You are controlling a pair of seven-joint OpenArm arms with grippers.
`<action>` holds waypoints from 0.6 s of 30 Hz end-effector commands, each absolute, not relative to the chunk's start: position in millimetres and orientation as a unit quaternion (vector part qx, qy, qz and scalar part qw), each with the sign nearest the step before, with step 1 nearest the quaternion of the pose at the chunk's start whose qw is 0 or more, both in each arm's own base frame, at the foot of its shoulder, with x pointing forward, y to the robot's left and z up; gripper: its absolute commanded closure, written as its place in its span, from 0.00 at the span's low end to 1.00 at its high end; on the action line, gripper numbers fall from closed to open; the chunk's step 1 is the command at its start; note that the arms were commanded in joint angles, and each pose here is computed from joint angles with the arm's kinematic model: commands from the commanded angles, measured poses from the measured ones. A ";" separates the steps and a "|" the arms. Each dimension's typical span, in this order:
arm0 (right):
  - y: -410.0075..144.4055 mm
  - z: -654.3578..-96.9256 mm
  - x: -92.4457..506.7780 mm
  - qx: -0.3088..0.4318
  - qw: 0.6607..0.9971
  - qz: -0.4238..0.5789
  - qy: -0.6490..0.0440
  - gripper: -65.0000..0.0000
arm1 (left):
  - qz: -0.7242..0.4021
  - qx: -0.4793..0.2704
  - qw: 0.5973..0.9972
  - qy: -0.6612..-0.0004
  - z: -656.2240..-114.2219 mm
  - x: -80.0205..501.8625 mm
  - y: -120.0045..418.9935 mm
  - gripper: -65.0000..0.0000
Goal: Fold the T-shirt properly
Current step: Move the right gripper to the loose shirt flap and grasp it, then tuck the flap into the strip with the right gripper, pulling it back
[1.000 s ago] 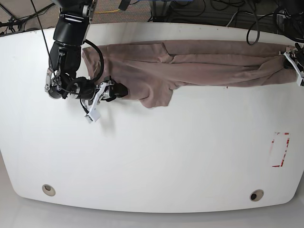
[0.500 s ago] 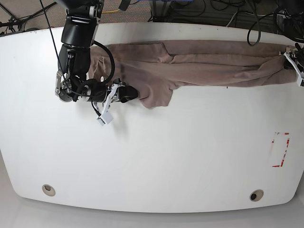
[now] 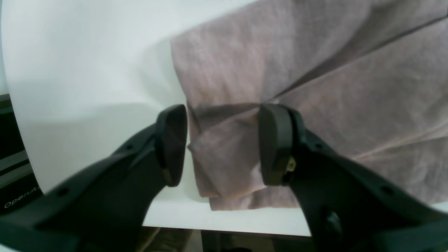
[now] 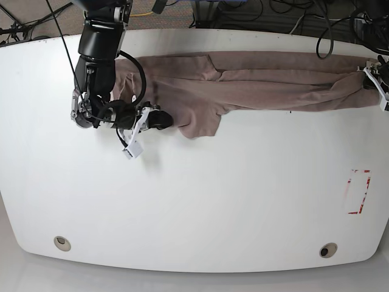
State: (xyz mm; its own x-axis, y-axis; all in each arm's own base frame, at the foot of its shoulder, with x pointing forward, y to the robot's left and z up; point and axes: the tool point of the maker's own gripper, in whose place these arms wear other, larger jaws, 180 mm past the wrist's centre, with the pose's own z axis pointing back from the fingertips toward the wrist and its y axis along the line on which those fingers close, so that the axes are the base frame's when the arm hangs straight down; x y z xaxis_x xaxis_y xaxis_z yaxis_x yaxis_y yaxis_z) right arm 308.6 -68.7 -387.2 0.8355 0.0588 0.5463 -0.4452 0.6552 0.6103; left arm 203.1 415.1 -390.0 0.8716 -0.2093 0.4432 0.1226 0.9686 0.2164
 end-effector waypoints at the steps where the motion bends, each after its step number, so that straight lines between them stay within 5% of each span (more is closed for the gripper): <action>1: -75.0 -359.8 327.1 0.380 0.862 0.158 -0.296 1.00 | -0.095 0.106 0.957 -0.254 -374.5 212.1 423.3 0.55; 3: -77.2 -354.8 329.3 0.373 0.861 0.163 -0.305 0.97 | -0.100 0.102 0.958 -0.250 -378.2 212.3 419.3 0.55; 9: -101.8 -354.9 334.5 0.360 0.877 0.110 -0.300 0.33 | -0.108 0.098 0.958 -0.245 -381.5 213.0 414.9 0.55; 18: -115.0 -378.8 329.4 0.365 0.890 0.073 -0.262 0.31 | -0.108 0.097 0.958 -0.245 -381.9 212.9 414.4 0.55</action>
State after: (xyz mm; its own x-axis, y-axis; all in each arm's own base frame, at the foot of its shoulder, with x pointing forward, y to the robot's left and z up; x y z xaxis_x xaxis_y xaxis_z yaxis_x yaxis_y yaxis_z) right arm 321.2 -114.0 -382.6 0.8589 -0.0393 0.5107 -0.3222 0.7336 0.5983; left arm 204.6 405.7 -396.2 0.8732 -0.2362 0.4263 0.1599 0.9651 0.2072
